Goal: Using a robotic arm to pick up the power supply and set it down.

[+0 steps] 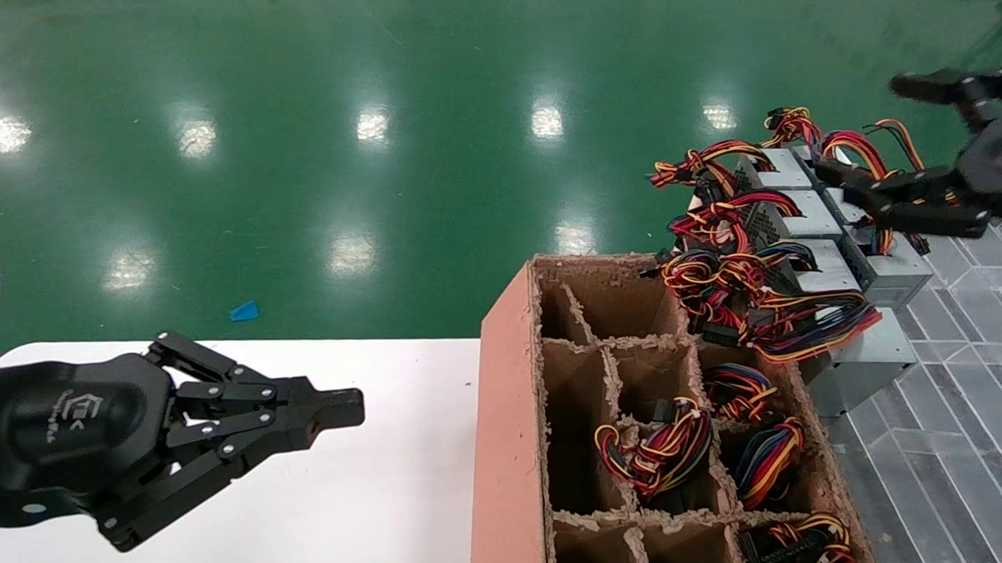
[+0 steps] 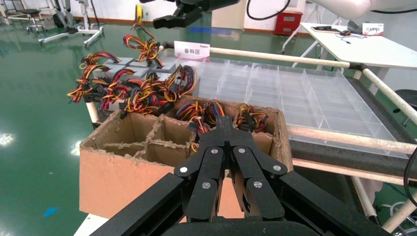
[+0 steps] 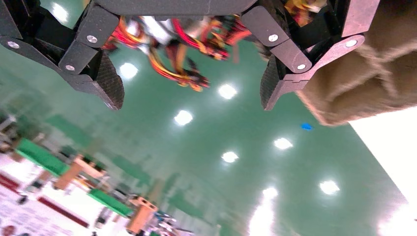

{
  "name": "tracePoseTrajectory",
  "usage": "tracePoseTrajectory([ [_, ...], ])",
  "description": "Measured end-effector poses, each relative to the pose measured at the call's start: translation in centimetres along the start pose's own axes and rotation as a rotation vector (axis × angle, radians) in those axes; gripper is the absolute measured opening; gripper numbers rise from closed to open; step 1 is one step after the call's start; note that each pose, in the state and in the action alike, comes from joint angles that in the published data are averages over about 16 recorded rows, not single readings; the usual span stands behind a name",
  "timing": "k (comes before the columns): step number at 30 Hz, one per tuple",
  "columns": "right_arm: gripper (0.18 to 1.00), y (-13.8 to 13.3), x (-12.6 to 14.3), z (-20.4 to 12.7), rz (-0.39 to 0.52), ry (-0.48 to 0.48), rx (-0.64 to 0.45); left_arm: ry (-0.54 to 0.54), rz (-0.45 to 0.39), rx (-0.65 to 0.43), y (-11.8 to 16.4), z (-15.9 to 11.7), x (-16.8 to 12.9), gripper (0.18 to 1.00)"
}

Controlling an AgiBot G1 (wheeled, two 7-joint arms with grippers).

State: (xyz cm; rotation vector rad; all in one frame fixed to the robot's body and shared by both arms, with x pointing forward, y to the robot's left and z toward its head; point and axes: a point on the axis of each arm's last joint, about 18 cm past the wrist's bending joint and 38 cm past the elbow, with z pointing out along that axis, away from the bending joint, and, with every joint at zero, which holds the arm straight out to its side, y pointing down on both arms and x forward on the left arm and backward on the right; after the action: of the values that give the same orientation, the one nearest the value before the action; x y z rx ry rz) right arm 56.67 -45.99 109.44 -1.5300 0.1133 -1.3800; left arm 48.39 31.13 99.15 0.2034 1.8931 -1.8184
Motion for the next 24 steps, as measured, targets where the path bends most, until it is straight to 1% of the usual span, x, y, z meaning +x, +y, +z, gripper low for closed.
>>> tracePoseTrajectory([
  [12, 1.000, -1.3, -5.4, 1.4, 0.072, -0.174, 0.086, 0.000, 0.000, 0.000, 0.0, 0.0, 0.0, 0.195],
  [18, 1.000, -2.0, -8.2, 1.8, 0.114, -0.269, 0.126, 0.000, 0.000, 0.000, 0.0, 0.0, 0.0, 0.213],
  [24, 1.000, -2.6, -11.2, 1.9, 0.160, -0.367, 0.163, 0.000, 0.000, 0.000, 0.0, 0.0, 0.0, 0.261],
])
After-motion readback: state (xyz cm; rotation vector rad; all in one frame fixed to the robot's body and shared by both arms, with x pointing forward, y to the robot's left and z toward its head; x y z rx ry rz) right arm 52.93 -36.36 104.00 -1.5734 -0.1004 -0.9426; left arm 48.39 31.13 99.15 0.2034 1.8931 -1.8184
